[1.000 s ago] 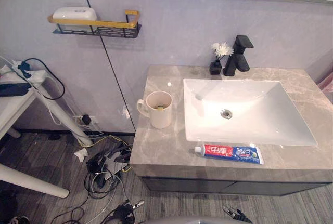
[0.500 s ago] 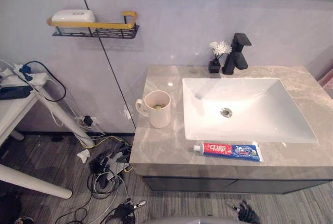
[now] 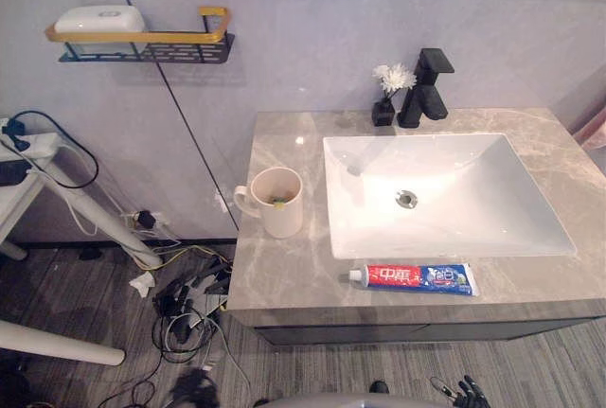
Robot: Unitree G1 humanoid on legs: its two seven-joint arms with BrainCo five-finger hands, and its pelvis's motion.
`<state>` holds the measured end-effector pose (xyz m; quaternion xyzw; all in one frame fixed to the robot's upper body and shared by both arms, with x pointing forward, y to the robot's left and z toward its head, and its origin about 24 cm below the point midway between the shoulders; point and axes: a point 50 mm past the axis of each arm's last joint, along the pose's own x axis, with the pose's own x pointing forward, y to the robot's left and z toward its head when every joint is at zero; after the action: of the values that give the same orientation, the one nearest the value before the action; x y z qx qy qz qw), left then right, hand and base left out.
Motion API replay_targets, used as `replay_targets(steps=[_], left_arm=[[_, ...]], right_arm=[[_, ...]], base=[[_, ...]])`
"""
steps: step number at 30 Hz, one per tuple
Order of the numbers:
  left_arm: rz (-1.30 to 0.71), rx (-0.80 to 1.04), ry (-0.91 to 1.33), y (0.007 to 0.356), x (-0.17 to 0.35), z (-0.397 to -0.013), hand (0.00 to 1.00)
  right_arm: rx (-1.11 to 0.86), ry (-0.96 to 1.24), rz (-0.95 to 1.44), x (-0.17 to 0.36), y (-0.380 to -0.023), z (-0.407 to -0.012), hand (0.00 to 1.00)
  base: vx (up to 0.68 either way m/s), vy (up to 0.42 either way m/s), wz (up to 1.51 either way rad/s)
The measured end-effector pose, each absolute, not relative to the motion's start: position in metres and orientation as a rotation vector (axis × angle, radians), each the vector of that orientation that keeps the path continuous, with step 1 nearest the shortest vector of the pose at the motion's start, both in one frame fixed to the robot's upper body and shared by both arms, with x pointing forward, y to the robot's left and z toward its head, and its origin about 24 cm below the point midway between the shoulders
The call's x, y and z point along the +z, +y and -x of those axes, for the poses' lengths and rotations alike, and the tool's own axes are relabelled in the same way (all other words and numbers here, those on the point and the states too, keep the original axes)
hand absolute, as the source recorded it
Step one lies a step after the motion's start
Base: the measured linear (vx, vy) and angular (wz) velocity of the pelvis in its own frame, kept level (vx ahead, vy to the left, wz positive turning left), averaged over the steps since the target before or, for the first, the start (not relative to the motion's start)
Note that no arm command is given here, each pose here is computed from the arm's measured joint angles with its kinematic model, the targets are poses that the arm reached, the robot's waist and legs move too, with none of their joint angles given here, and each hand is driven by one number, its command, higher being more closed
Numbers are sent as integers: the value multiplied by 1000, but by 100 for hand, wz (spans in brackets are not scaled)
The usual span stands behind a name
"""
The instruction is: Organize washtable
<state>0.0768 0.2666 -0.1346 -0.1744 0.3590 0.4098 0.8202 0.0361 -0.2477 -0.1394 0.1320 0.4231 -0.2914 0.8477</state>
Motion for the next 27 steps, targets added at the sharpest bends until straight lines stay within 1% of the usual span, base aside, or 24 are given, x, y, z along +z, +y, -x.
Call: replay_targets(steps=[2,3,4,6,8,10,12,14,15,17,19,20,22,23,25,27], left_arm=[[385,1019,586,293,-112,-82,0],[339,1147,402,318,-82,-83,0],[321,1201,322,327,-68,-81,0],[219,1352,61,350,-16,-76,0],[123,1415,-85,357,18,-72,0],[55,1440,-203,357,46,-73,0],[-37,1443,-301,354,72,-75,0],[-173,1422,-427,345,107,-72,0],[-187,1417,-440,344,110,-73,0],[-300,1359,-527,331,135,-78,0],[-385,1328,-564,322,147,-82,0],[-451,1294,-598,314,157,-86,0],[-505,1258,-652,304,169,-88,0],[-557,1215,-683,296,177,-88,0],[-596,1163,-716,288,184,-91,0],[-623,1070,-768,273,192,-98,0]], right_arm=[[-645,896,-291,-139,-249,-27,0],[-672,903,-297,-139,-250,-20,0],[-676,904,-295,-139,-250,-18,0],[-683,837,-288,-129,-252,-22,0],[-691,749,-309,-119,-253,-33,0],[-699,658,-322,-107,-257,-44,0],[-695,563,-317,-92,-262,-56,0],[-722,500,-294,-76,-267,-57,0],[-723,489,-290,-74,-267,-57,0],[-747,413,-249,-55,-277,-55,0],[-775,359,-221,-43,-285,-56,0],[-808,309,-191,-31,-294,-55,0],[-849,230,-146,-13,-306,-55,0],[-882,157,-104,4,-315,-55,0],[-918,77,-61,21,-323,-55,0],[-964,-51,1,46,-333,-61,0]], base=[[-13,-3,21],[-12,-4,30],[-5,1,30],[-1,13,20],[-1,32,12],[3,-4,12],[2,-4,5],[22,-4,-10],[22,-7,-8],[13,-10,-8],[7,-12,-6],[2,-8,-4],[7,-3,-8],[16,-1,-9],[16,-2,-6],[0,-2,-2]])
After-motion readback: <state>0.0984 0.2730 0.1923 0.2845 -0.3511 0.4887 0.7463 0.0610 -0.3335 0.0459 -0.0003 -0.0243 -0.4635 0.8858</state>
